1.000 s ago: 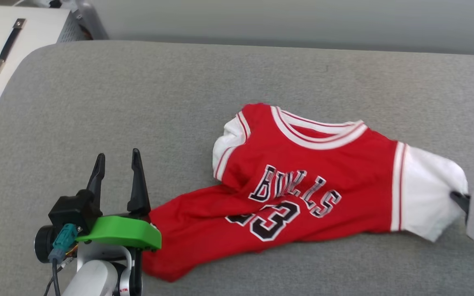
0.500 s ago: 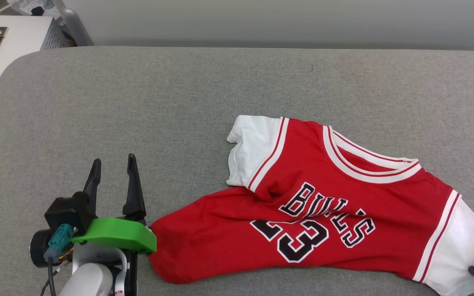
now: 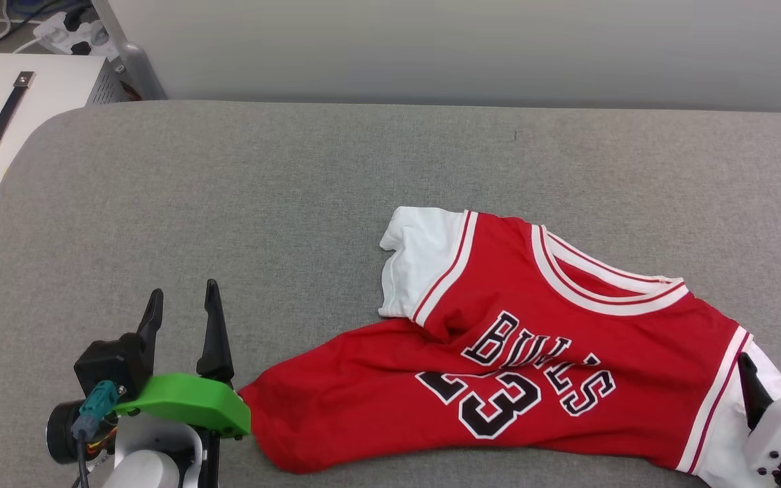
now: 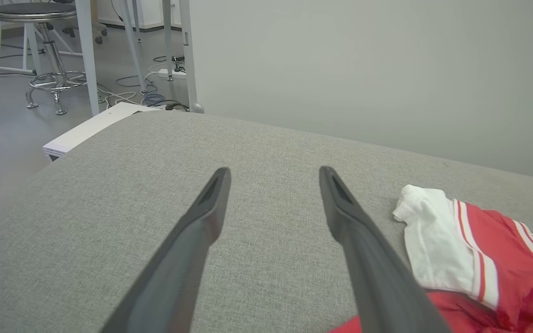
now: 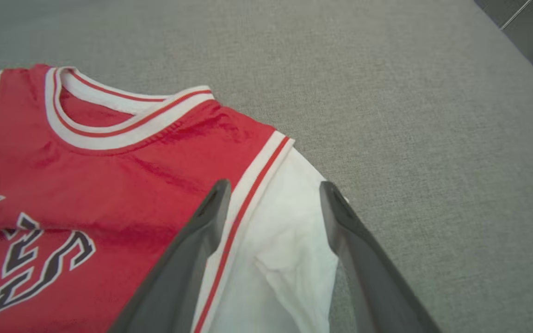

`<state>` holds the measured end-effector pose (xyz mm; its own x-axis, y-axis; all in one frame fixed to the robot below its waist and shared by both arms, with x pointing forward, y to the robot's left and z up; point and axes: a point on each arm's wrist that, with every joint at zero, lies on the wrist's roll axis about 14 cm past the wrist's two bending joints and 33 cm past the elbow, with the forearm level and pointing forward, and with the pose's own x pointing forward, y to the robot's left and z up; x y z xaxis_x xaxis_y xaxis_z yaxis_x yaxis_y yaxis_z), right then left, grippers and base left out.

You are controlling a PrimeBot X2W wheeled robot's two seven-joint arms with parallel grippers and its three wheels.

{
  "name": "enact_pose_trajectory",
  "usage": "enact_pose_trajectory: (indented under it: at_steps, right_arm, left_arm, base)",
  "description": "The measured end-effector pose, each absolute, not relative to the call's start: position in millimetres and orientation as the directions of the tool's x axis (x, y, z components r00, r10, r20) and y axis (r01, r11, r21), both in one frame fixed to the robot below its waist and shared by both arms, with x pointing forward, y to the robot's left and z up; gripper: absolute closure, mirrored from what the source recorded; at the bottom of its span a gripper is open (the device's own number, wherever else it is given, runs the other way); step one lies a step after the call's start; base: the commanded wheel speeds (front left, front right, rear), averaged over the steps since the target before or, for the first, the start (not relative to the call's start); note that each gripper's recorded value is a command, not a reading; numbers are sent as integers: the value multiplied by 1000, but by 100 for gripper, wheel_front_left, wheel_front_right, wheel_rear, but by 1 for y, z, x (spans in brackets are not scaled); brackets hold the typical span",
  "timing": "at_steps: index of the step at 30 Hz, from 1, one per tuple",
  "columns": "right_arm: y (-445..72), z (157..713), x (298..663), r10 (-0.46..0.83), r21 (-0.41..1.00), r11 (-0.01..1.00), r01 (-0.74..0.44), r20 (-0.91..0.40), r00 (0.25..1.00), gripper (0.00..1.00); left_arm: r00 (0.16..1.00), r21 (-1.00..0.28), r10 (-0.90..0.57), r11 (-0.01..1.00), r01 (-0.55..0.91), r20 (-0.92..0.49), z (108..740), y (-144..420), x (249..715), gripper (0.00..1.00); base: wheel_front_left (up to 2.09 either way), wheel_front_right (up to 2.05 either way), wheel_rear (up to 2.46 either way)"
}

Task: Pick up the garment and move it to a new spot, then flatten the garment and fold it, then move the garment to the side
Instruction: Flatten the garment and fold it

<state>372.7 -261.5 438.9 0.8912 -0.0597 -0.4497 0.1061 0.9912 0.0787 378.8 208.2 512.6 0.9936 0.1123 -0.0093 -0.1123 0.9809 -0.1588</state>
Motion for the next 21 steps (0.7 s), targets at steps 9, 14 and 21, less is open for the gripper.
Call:
enact_pose_trajectory:
  at_steps: [9,14,21]
  right_arm:
    - [-227,502,381,-28,84,996,41,-150,988,0]
    - [-217,525,374,-16,91,996,21,-61,998,0]
    - [-214,543,371,-14,88,996,14,1,1000,0]
  left_arm:
    - [990,-182,122,974,-134,-76,504,211,362,0]
    - [989,-198,74,975,-98,-125,498,201,362,0]
    - [983,-226,-112,971,77,-146,514,156,395,0]
  base:
    - [0,0,0]
    - [0,0,0]
    - [0,0,0]
